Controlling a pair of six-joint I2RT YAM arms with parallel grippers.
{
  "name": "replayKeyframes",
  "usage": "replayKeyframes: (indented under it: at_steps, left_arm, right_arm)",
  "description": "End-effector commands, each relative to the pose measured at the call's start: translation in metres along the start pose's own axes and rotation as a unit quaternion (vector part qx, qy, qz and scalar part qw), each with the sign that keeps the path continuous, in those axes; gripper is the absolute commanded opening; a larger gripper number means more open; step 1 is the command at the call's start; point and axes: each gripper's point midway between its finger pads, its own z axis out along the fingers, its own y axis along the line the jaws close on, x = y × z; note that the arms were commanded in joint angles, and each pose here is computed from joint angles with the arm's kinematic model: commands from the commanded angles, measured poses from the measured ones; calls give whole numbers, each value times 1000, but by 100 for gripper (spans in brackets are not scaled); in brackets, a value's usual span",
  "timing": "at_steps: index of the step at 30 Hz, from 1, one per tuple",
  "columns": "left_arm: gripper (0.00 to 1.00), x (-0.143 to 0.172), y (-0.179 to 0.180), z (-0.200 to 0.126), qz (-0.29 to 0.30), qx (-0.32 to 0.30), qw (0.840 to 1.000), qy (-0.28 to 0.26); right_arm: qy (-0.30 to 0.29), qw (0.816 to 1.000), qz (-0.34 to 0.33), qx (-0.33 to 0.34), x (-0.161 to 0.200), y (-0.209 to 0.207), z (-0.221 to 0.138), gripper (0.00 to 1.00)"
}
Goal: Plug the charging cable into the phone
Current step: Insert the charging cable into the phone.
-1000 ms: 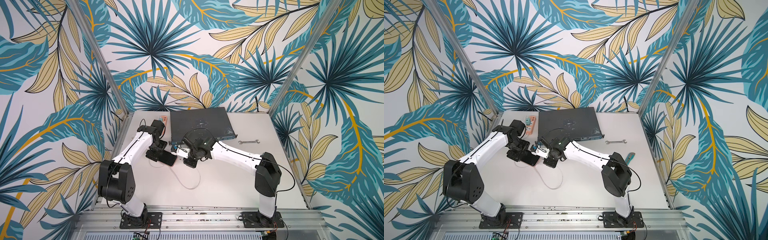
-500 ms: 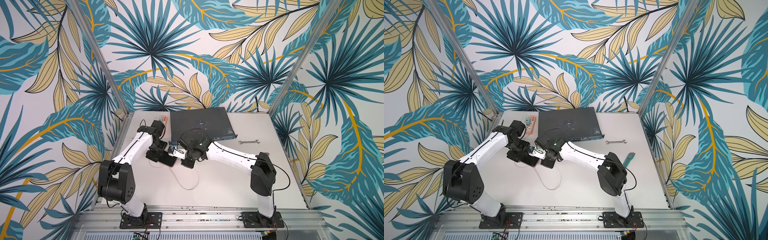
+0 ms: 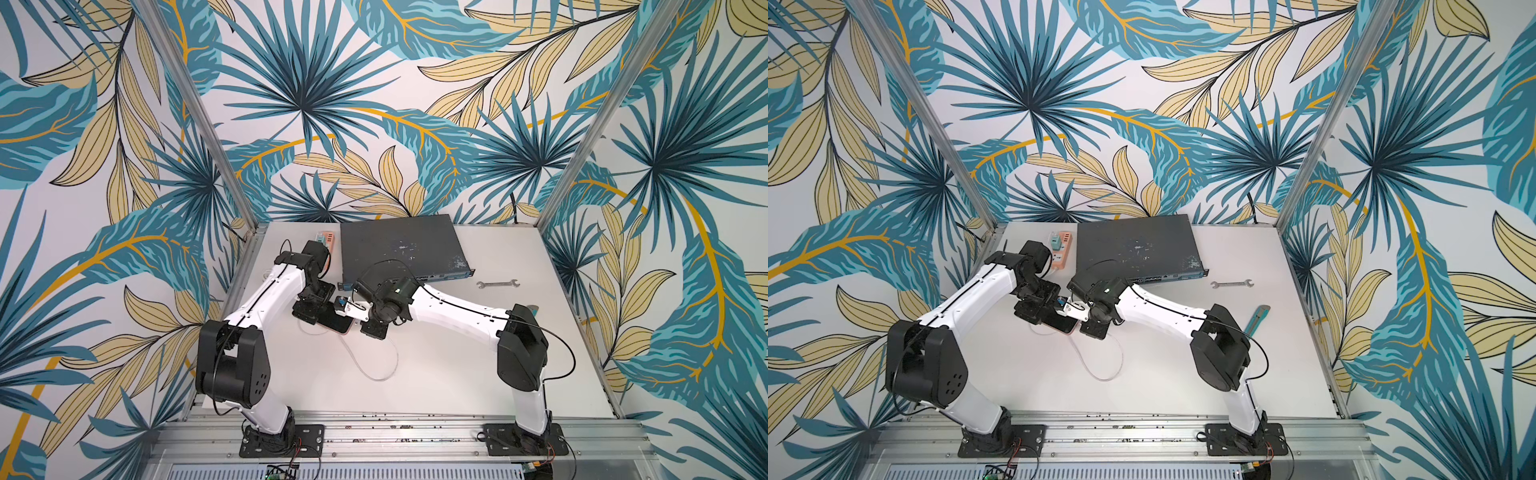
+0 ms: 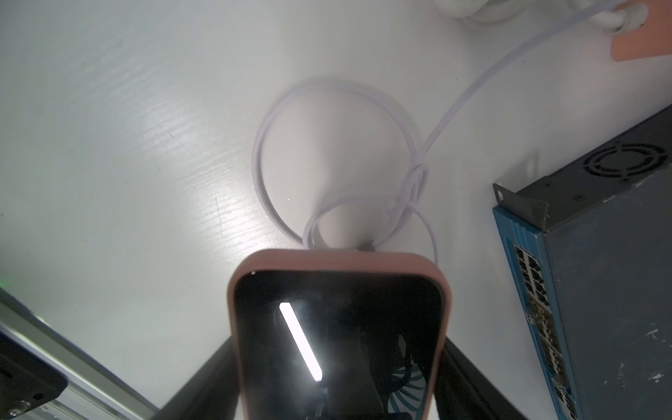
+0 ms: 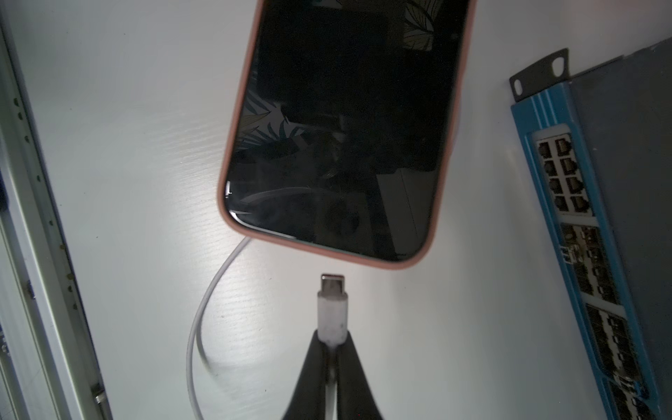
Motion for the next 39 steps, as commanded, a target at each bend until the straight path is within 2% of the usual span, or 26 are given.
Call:
replayKeyframes:
  at_steps: [1, 39]
  left_arm:
    - [0, 0, -6, -7, -2, 16, 1000, 4]
    - [0, 11, -4, -3, 21, 20, 1000, 8]
  right_arm:
    - [12, 1000, -7, -11, 3, 7, 6, 0]
    - [9, 1000, -11, 3, -3, 4, 5, 0]
